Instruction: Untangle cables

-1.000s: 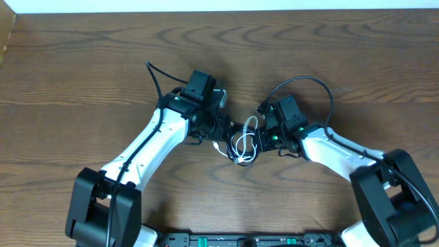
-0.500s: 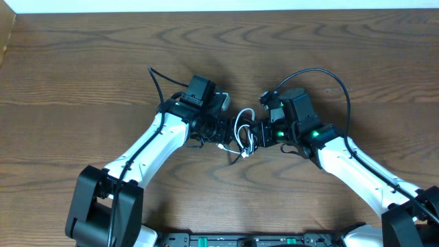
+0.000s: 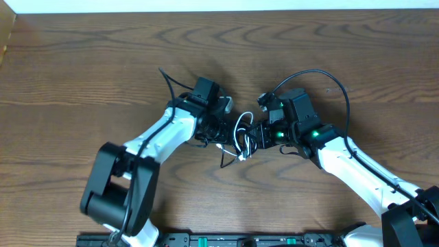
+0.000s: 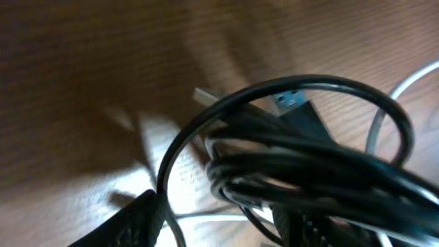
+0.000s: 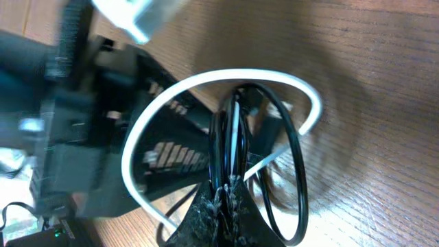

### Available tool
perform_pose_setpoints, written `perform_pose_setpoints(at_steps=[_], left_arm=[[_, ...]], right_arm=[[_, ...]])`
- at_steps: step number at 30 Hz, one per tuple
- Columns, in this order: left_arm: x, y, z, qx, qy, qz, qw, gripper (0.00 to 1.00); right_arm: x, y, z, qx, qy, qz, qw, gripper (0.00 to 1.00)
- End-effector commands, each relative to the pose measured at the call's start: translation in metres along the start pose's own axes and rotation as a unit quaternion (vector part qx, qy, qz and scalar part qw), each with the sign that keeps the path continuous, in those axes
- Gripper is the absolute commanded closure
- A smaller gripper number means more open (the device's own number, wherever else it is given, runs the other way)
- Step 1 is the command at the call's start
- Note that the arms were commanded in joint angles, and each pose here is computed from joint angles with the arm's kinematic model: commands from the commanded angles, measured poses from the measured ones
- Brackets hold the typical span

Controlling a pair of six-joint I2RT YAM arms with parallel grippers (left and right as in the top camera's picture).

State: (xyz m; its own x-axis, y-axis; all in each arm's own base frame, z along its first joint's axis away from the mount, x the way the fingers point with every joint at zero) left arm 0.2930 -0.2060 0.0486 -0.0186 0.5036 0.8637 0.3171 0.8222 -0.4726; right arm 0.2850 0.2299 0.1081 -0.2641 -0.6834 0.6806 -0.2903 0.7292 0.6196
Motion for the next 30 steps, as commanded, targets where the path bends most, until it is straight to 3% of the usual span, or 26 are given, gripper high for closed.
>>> perform_pose_setpoints(at_steps=[1, 6, 10, 16, 18, 23, 27, 30], left_arm=[[-0.007, -0.003, -0.003, -0.005, -0.002, 0.024, 1.000, 0.45], [-0.007, -0.007, -0.014, -0.018, -0.025, 0.036, 0.999, 0.45], [-0.007, -0.007, -0.015, -0.017, -0.027, 0.036, 0.999, 0.68], [-0.007, -0.007, -0.015, -0.005, -0.026, 0.036, 0.999, 0.89], [-0.007, -0.007, -0.015, -0.005, -0.026, 0.036, 0.999, 0.92], [-0.007, -0.006, -0.010, 0.000, -0.017, 0.035, 0.999, 0.92], [-0.007, -0.005, -0.005, 0.005, -0.007, 0.033, 0.999, 0.93], [-0.007, -0.005, -0.004, 0.007, -0.003, 0.032, 0.999, 0.92]], right_arm=[[0.000, 0.009, 0.001, 0.001, 0.004, -0.016, 1.000, 0.99], [0.000, 0.009, 0.001, -0.006, 0.005, -0.016, 1.000, 0.99], [0.000, 0.009, 0.001, -0.012, 0.004, -0.016, 1.000, 0.99], [0.000, 0.007, 0.005, -0.018, 0.013, -0.012, 1.000, 0.99], [0.000, 0.000, 0.007, -0.024, 0.015, 0.009, 1.000, 0.99], [0.009, -0.047, 0.023, -0.051, 0.023, 0.151, 0.987, 0.99], [0.044, -0.107, 0.043, -0.106, 0.017, 0.352, 0.930, 0.99], [0.068, -0.129, 0.052, -0.114, 0.012, 0.440, 0.890, 0.99]])
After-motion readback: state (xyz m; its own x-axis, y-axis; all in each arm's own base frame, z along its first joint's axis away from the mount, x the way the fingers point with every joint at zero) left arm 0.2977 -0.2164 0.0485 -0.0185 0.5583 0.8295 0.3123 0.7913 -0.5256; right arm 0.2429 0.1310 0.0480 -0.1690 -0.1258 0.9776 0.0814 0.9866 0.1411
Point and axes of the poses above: each gripper's point midway between its finger pads, its own x axis back along the fingers, its own y axis along the line the jaws close on, z = x × y, the point moved 2 cm from there along x, back along the fingers, and after that the axes turned 5 degrees about -x, right-handed, at the moved point
